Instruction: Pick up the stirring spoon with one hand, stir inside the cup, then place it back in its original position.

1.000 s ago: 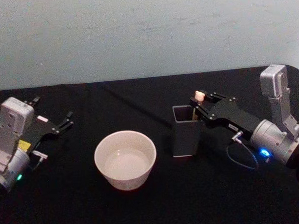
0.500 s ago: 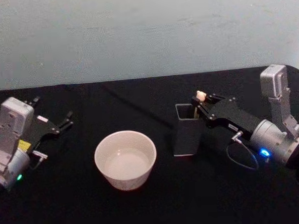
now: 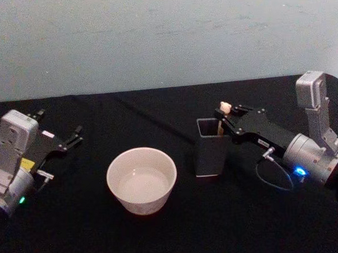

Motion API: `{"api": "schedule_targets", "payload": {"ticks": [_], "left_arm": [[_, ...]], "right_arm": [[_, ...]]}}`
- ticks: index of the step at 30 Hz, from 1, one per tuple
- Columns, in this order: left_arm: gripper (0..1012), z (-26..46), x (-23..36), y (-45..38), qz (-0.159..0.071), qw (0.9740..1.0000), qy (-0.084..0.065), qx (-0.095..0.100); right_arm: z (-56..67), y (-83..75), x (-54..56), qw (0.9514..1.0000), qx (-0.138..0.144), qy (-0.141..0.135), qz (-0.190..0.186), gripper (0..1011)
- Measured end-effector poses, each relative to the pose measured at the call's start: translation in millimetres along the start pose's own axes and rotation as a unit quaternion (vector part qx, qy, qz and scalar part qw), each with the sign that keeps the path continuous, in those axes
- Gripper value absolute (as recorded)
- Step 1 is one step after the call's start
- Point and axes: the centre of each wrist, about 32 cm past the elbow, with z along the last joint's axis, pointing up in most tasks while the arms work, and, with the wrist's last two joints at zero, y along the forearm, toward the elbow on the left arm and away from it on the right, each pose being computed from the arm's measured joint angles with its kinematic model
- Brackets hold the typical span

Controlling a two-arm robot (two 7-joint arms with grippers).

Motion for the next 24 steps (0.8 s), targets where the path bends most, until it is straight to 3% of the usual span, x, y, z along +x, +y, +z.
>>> {"api": "schedule_targets", "payload": {"ticks": [24], "left_arm": [[1001, 0.0, 0.0, 0.0, 0.0, 1.0, 0.0, 0.0]], "right_arm": [[35.6, -1.2, 1.3, 0.9991, 0.029, 0.029, 0.014, 214]]}}
